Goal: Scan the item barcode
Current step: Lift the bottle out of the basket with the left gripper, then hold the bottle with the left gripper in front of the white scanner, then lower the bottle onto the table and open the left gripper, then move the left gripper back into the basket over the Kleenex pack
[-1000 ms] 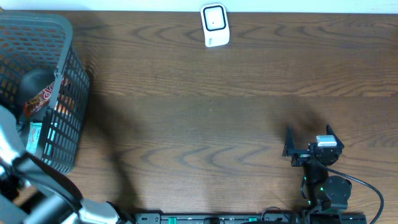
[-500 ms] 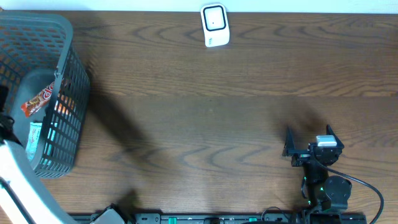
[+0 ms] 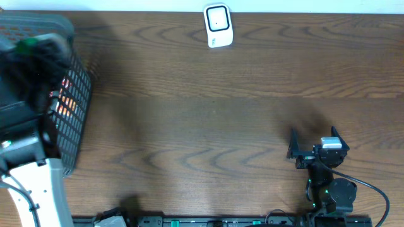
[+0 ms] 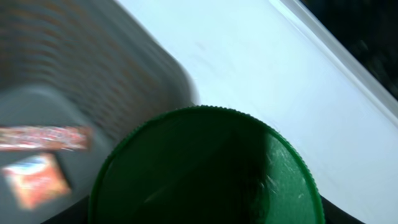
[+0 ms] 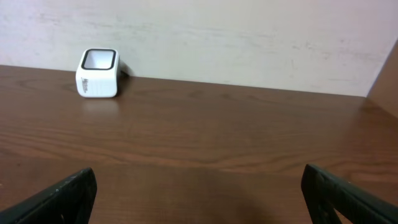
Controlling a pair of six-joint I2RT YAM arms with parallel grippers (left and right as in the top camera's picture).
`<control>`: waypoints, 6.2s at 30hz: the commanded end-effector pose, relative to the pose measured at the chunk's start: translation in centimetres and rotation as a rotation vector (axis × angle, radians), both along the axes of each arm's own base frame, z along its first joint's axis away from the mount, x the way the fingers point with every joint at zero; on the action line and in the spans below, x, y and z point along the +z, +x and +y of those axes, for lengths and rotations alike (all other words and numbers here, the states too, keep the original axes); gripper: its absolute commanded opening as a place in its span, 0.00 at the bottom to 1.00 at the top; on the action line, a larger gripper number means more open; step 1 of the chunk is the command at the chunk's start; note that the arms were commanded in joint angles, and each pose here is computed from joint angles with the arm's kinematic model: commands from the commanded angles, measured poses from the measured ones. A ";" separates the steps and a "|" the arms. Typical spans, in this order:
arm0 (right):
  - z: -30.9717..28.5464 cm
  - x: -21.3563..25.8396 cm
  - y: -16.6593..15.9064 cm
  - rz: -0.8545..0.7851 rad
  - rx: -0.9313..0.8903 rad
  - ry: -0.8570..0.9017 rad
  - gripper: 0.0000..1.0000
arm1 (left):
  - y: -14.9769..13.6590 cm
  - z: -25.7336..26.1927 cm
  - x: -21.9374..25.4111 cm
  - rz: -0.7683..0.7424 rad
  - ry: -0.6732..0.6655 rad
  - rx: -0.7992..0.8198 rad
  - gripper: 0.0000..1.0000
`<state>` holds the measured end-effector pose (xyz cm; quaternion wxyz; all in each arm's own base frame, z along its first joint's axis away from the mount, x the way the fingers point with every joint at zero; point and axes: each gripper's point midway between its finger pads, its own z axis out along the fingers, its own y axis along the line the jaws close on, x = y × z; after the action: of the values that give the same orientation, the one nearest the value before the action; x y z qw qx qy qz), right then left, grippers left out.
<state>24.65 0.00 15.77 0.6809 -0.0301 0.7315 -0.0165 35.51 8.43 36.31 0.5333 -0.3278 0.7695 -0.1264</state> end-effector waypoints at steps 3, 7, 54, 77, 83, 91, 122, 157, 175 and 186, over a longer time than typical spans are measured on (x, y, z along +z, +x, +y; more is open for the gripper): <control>0.2 0.0 0.0 0.000 0.005 0.012 0.99 | 2.1 -7.8 -0.9 0.022 0.003 -0.232 0.67; 0.2 0.0 0.0 0.000 0.005 0.012 0.99 | 3.3 -12.6 -3.9 0.115 0.034 -0.355 0.67; 0.2 0.0 0.0 0.000 0.005 0.012 0.99 | 3.9 -22.3 -32.6 0.819 0.079 -0.110 0.67; 0.2 0.0 0.0 0.000 0.005 0.012 0.99 | 2.9 -21.8 -33.2 0.867 0.096 -0.103 0.67; 0.2 0.0 0.0 0.000 0.005 0.012 0.99 | 2.8 -21.5 -33.2 0.870 0.103 -0.081 0.67; 0.2 0.0 0.0 0.000 0.005 0.012 0.99 | 2.9 -21.2 -33.1 0.864 0.118 -0.071 0.68; 0.2 0.0 0.0 0.000 0.005 0.012 0.99 | -0.4 -19.1 -5.9 0.232 0.176 -0.310 0.98; 0.2 0.0 0.0 0.000 0.005 0.012 0.99 | -9.6 0.3 9.2 -0.034 0.384 0.169 0.98; 0.2 -0.1 0.0 0.001 0.005 0.012 0.99 | -6.0 11.8 2.9 0.233 0.066 0.461 0.98; 0.2 0.0 0.0 0.000 0.005 0.012 0.99 | -2.4 14.7 -6.7 0.514 -0.019 0.447 0.98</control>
<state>24.65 -0.01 15.77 0.6809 -0.0299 0.7315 -0.0166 32.66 22.73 30.90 0.3523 -0.5129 0.7793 0.0740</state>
